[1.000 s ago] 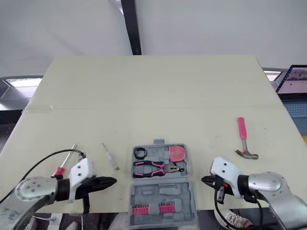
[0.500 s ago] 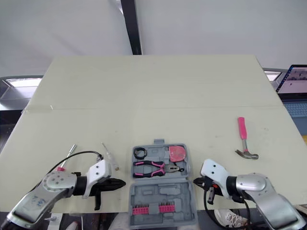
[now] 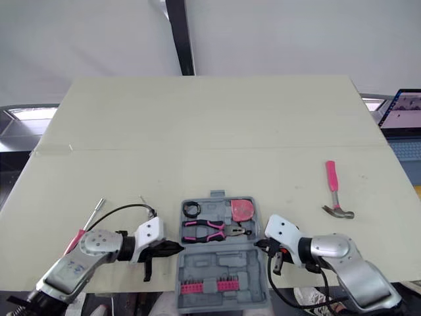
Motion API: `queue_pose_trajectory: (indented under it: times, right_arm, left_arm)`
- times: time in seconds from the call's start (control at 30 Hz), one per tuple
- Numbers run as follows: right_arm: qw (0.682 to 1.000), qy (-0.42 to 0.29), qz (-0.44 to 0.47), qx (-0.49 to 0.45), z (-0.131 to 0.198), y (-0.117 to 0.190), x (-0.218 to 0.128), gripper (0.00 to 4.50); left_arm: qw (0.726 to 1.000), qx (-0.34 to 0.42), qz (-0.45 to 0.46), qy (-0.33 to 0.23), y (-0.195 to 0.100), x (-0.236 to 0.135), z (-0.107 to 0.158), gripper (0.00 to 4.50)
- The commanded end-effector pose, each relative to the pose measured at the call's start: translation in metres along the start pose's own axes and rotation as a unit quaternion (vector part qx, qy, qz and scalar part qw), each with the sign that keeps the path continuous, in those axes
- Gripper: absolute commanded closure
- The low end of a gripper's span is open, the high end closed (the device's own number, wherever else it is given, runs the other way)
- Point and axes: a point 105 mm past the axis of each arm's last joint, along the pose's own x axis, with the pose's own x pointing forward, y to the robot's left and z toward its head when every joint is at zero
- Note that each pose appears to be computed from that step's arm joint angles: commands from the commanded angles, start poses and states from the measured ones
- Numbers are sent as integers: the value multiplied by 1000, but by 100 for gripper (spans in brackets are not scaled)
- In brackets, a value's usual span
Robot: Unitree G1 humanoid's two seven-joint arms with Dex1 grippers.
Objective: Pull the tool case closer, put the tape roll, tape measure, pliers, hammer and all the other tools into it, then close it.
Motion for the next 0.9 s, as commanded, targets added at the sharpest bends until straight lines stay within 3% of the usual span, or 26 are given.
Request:
queue_pose_trajectory:
  times: [0.03, 0.9]
  right_arm:
    - [1000, -13, 6, -5, 6, 4, 4, 450]
    - [999, -22, -24, -7, 15, -15, 4, 450]
  left_arm:
    - [1000, 5, -6, -3, -2, 7, 1, 443]
    - [999, 19, 26, -14, 29, 12, 11, 443]
